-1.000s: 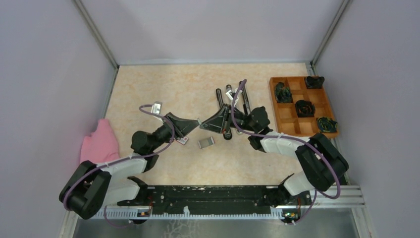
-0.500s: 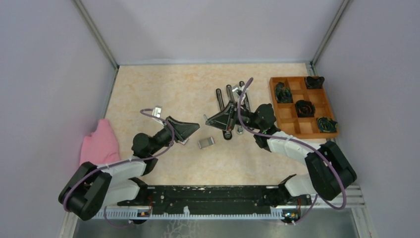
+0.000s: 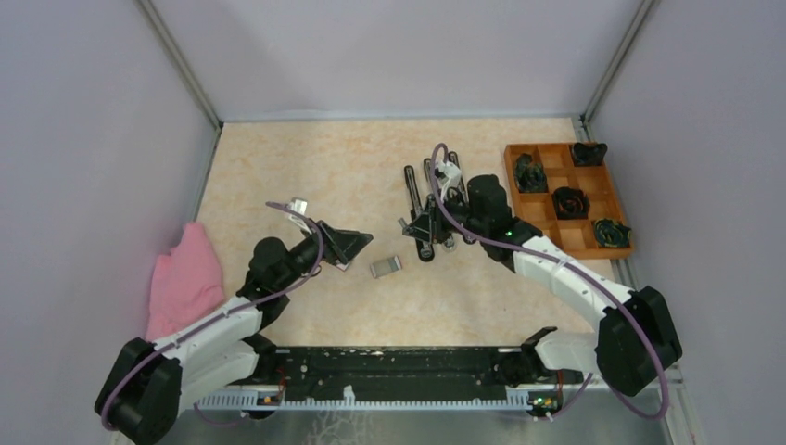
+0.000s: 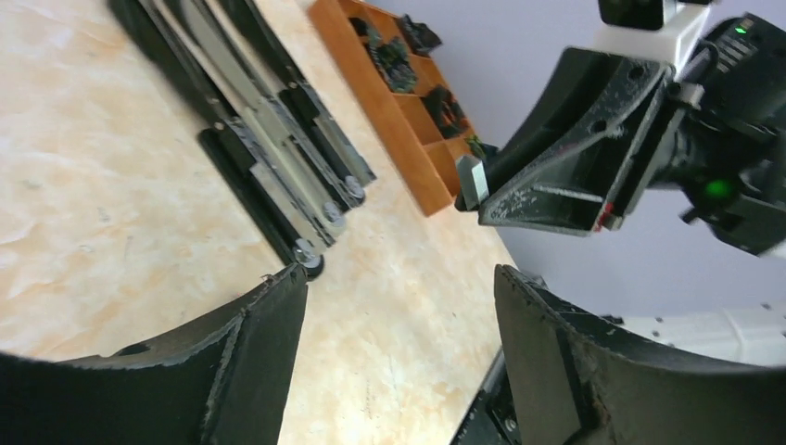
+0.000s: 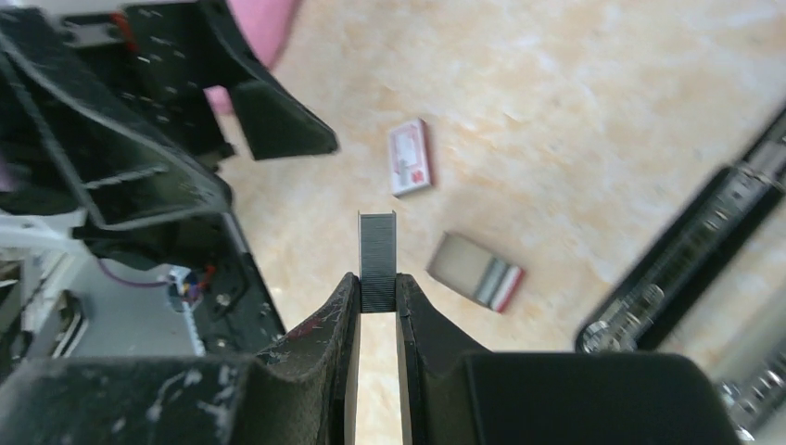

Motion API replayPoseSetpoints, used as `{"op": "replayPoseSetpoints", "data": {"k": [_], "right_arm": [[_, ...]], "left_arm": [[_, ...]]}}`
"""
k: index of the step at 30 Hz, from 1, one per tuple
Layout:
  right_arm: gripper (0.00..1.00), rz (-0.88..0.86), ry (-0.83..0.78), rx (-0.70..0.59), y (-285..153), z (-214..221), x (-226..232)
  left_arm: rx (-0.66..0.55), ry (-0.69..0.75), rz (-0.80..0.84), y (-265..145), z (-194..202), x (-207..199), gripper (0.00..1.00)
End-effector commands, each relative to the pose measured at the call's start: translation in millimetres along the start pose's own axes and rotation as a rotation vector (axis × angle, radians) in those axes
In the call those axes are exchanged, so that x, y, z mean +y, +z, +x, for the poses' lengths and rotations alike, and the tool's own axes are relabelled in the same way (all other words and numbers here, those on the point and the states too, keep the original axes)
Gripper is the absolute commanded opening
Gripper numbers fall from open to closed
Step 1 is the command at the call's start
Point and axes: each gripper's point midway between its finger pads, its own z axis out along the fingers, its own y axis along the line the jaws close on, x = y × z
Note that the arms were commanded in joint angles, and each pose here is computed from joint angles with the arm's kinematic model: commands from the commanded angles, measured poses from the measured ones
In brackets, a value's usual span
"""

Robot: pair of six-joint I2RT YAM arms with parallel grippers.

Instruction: Load the staples into the stapler

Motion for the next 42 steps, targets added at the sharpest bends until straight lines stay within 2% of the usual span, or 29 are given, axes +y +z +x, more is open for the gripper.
{"op": "replayPoseSetpoints", "data": {"k": [1,10,18,33,42], "right_arm": [[0.13,0.235,-0.050,0.088,-21,1,-31],[0.13,0.534,-0.026,0.223,-44,9,-74],[0.13,0.713,0.011,0.341,-55,15,-100],[0.14,0.886,0.045,0.552,-42,38,-151],[0.14,0.929,0.065,0.599,-35,46,-175]], "left_arm": [[0.025,0.114,-0.180,-3,-6,29,0.82],[0.016,0.230,-0.351,-13,-20,54,0.94],[0.058,0.264,-0.480,-22,-14,82,0.98],[0.071,0.300,-0.552,-31,-11,98,0.99],[0.061,0.302,-0.562,-34,-12,99,0.99]]}}
